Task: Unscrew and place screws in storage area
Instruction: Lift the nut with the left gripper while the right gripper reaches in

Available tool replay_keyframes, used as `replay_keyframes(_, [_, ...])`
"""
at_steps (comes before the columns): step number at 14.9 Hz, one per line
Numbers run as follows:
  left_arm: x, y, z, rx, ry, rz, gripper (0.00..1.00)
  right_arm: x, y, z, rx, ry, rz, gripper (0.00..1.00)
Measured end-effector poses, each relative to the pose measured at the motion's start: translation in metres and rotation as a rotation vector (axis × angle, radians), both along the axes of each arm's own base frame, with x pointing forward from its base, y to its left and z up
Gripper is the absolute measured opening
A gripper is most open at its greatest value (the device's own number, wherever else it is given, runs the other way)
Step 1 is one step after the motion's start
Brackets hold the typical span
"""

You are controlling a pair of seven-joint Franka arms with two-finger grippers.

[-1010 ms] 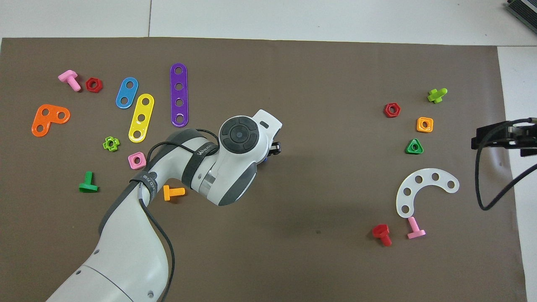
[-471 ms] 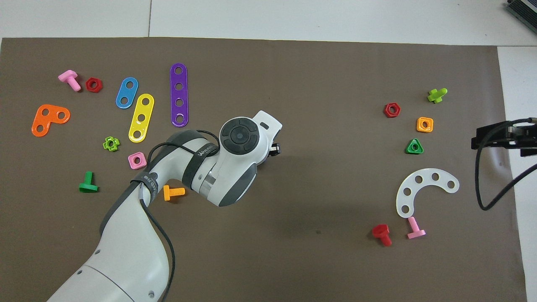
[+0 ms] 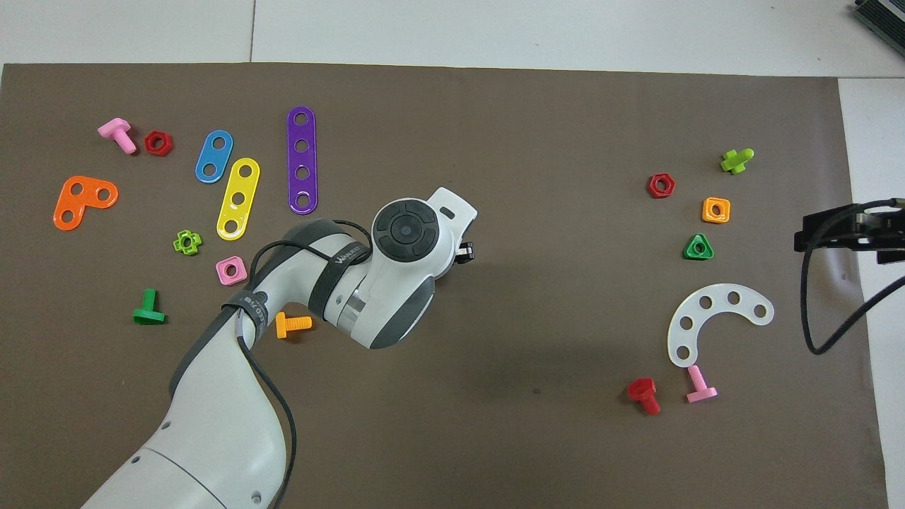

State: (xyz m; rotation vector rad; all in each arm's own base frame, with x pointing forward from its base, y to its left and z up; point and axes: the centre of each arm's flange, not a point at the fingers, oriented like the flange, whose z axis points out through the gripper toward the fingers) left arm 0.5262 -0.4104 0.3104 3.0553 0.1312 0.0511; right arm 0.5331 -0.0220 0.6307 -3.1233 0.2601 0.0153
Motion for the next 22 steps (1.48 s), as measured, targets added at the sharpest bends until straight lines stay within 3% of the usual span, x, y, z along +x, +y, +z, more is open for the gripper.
replay_keyframes(12, [0.015, -0.002, 0.053, 0.065, 0.075, 0.012, 0.48, 0.000, 0.000, 0.000, 0.000, 0.000, 0.000, 1.00])
replay_keyframes(17, [0.044, 0.031, 0.065, 0.065, 0.059, 0.045, 0.48, 0.000, 0.000, 0.000, 0.000, 0.000, 0.000, 1.00])
replay_keyframes(22, [0.080, 0.099, 0.058, 0.077, 0.075, -0.052, 0.48, 0.000, 0.000, 0.000, 0.000, 0.000, 0.000, 1.00])
